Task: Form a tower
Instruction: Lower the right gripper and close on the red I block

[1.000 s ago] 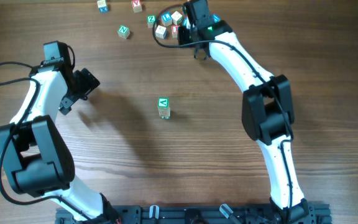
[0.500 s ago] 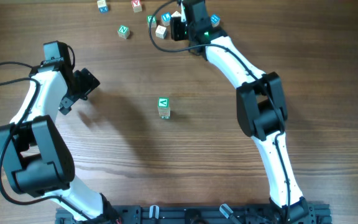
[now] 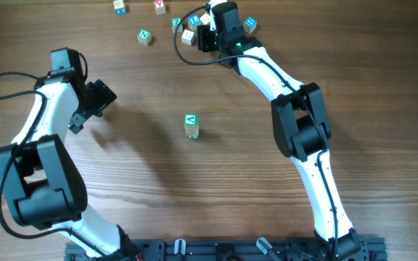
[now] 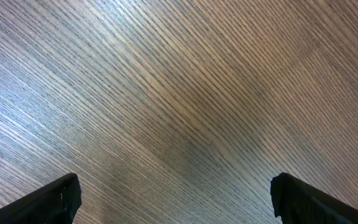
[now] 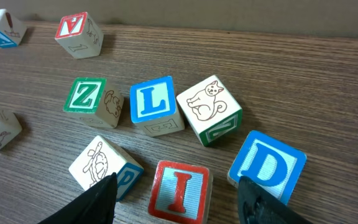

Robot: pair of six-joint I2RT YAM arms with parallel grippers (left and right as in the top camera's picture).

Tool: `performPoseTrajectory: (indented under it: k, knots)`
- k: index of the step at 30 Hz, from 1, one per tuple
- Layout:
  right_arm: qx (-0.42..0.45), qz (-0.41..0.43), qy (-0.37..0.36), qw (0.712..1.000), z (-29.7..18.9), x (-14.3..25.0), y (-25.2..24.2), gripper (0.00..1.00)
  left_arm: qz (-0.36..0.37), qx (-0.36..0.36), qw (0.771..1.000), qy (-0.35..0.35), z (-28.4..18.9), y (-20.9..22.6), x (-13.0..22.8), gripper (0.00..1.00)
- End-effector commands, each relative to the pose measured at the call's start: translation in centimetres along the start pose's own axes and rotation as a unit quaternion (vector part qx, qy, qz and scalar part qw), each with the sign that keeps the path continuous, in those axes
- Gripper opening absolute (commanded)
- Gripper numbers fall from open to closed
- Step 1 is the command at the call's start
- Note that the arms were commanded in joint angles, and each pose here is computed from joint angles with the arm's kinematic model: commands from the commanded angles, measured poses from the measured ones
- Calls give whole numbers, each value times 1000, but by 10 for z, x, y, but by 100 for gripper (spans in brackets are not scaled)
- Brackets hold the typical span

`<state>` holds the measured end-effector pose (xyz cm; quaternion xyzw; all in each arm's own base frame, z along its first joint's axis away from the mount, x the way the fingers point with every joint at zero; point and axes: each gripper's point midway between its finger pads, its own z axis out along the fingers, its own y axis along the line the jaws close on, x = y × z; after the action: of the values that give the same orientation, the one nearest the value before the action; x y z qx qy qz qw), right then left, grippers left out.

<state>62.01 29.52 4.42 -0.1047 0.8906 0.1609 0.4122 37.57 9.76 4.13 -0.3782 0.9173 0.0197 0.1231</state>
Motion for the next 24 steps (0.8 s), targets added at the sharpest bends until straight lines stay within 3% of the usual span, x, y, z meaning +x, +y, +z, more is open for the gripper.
performPoseTrajectory:
  k: [1,3,11,18,24]
  knots:
    - [-5,-7,17,1000,15,23,1,61,-1,7,1000,-12,-9,-1,-8,100]
    - [-4,-7,21,1000,20,30,-1,57,-1,7,1000,-12,-9,-1,-8,100]
    - [-6,-8,13,1000,24,30,-1,58,-1,7,1000,-12,-9,-1,-8,100]
    - [-6,-7,12,1000,22,28,-1,34,-1,7,1000,-12,-9,-1,-8,100]
    - [-8,-8,3,1000,5,6,5,28,-1,7,1000,-12,-9,-1,-8,100]
